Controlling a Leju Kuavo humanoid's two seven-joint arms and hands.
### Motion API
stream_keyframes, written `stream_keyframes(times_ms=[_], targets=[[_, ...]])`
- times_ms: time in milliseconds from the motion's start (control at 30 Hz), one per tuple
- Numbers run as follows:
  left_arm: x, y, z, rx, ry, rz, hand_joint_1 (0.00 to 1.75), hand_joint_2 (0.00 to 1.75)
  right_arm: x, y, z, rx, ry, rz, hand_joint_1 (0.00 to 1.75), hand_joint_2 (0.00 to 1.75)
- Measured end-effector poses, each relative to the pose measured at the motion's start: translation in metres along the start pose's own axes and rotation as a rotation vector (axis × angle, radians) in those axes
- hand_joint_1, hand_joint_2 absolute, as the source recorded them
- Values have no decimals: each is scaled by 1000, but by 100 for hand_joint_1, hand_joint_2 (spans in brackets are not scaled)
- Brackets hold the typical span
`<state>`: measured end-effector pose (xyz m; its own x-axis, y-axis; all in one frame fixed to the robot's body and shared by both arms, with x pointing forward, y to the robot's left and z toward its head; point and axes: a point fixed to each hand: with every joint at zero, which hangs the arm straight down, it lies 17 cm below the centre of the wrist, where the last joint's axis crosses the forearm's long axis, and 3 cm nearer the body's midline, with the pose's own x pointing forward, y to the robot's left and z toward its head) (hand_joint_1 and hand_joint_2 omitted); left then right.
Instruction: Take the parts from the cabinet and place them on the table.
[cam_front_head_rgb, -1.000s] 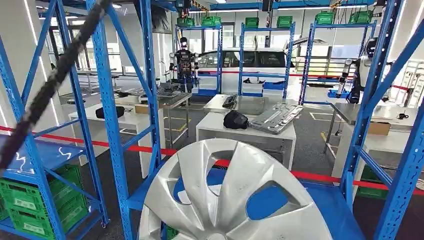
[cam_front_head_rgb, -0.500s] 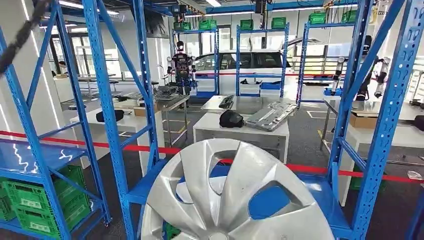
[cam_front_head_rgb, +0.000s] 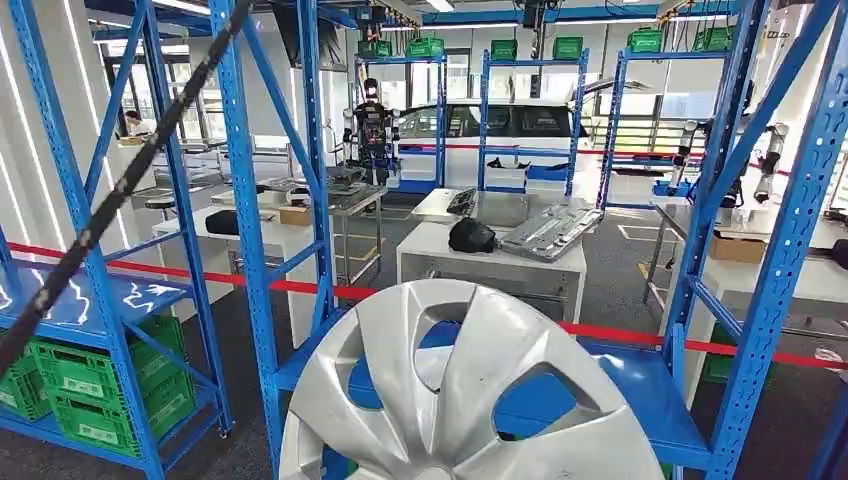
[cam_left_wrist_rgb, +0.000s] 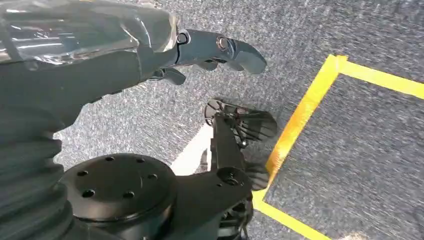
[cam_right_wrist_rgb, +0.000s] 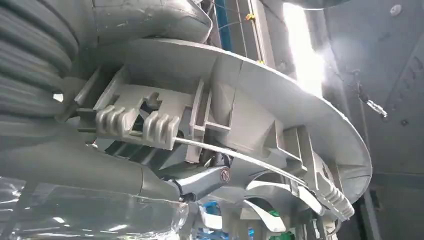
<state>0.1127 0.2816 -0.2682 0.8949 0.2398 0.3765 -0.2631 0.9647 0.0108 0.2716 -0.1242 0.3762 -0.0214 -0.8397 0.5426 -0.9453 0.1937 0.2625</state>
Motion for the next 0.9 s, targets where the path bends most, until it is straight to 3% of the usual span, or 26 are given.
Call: stream_keyframes(times_ms=[900], targets=[[2, -4, 0, -12, -10, 3, 0, 175, 0, 2, -1, 3, -1, 5, 175, 175]])
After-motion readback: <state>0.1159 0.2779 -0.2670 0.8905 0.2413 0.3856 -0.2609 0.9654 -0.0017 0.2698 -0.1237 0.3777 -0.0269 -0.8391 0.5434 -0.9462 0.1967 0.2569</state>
